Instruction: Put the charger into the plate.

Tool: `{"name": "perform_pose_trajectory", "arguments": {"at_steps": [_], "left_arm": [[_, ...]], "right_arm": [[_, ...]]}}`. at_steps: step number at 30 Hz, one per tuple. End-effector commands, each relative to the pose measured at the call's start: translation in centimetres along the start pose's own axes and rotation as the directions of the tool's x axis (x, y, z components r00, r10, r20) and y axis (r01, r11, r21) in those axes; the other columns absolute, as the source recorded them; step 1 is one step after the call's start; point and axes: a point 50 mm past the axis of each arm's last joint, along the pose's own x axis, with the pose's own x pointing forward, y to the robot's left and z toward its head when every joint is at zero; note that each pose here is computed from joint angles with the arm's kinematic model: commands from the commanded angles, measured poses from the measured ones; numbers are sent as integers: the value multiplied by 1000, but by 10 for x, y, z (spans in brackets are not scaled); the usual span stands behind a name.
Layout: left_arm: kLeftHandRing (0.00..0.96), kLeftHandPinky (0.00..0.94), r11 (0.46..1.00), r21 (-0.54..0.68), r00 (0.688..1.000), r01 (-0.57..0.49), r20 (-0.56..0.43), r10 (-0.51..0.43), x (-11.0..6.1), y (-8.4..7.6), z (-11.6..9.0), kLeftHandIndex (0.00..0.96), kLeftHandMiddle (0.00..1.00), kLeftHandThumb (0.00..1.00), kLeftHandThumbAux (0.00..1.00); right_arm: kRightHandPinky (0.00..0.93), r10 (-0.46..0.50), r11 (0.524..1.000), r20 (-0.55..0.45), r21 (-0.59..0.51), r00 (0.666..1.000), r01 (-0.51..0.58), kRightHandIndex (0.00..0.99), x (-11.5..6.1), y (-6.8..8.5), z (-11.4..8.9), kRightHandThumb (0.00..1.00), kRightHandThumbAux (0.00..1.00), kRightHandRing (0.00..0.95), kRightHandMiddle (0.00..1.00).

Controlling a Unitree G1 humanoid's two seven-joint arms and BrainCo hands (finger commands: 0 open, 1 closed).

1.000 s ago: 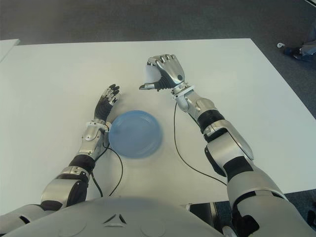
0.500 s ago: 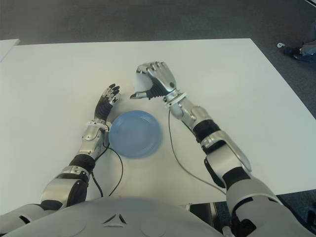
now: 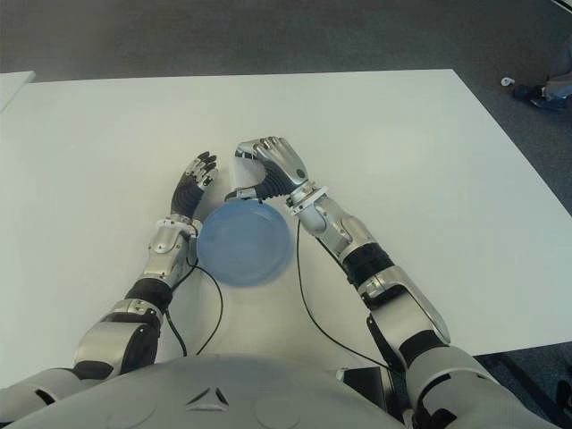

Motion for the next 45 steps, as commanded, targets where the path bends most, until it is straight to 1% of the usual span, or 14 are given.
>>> {"name": "perform_pose_trajectory", "arguments": {"at_steps": [1, 5, 11, 21, 32, 36, 39, 40, 41, 42, 43, 44, 45], "left_arm": [[118, 145, 999, -33, 996, 1, -90, -4, -11, 0, -17, 109, 130, 0, 532], [123, 155, 999, -41, 996, 2, -92, -5, -11, 0, -18, 96, 123, 0, 542], [138, 179, 999, -46, 996, -3, -89, -1, -10, 0, -17, 105, 132, 0, 540], [143, 171, 999, -51, 996, -6, -88, 1, -10, -1, -17, 111, 138, 2, 547], [115, 134, 999, -45, 995, -3, -103, -1, -9, 0, -18, 97, 123, 11, 535], [107, 119, 999, -44, 994, 1, -106, -5, -9, 0, -18, 93, 117, 9, 528], [106, 125, 999, -44, 995, 4, -104, -8, -9, 0, -18, 90, 114, 5, 525], [110, 137, 999, -44, 995, 4, -103, -9, -10, 0, -17, 90, 116, 3, 524], [115, 146, 999, -44, 995, 4, -102, -9, -10, 0, -17, 89, 118, 2, 523], [117, 149, 999, -44, 995, 4, -102, -8, -10, 0, -17, 89, 119, 1, 522], [121, 157, 999, -44, 995, 3, -102, -8, -10, 0, -17, 91, 122, 0, 522], [124, 162, 999, -44, 995, 1, -101, -6, -10, 0, -17, 92, 123, 0, 522], [126, 164, 999, -43, 995, 0, -100, -4, -10, 0, -17, 95, 125, 0, 523]], "right_arm": [[882, 33, 999, -41, 38, 999, -32, 440, -4, 5, -1, 745, 709, 877, 882], [883, 53, 996, -52, 71, 997, -50, 440, -6, 7, -1, 745, 709, 876, 880], [881, 67, 989, -58, 134, 996, -59, 440, -7, 7, 0, 745, 710, 875, 878], [880, 95, 981, -68, 176, 993, -82, 440, -9, 6, 1, 745, 710, 875, 878], [878, 159, 973, -89, 181, 983, -141, 440, -12, 7, 0, 744, 710, 875, 878], [875, 169, 971, -89, 188, 982, -150, 440, -13, 8, 0, 744, 710, 874, 877], [873, 174, 969, -81, 191, 981, -156, 440, -13, 7, 0, 744, 710, 871, 872], [848, 179, 970, -67, 180, 982, -165, 440, -13, 7, 1, 741, 707, 860, 860], [771, 183, 970, -57, 173, 981, -171, 437, -13, 7, 1, 732, 705, 806, 813], [744, 187, 971, -46, 162, 981, -177, 436, -12, 7, 1, 729, 704, 786, 796], [668, 189, 971, -39, 155, 981, -181, 432, -12, 7, 2, 719, 703, 722, 740], [619, 194, 972, -28, 139, 981, -188, 430, -12, 6, 2, 713, 703, 681, 704], [564, 197, 973, -20, 127, 980, -193, 412, -12, 6, 2, 657, 632, 619, 644]]}}
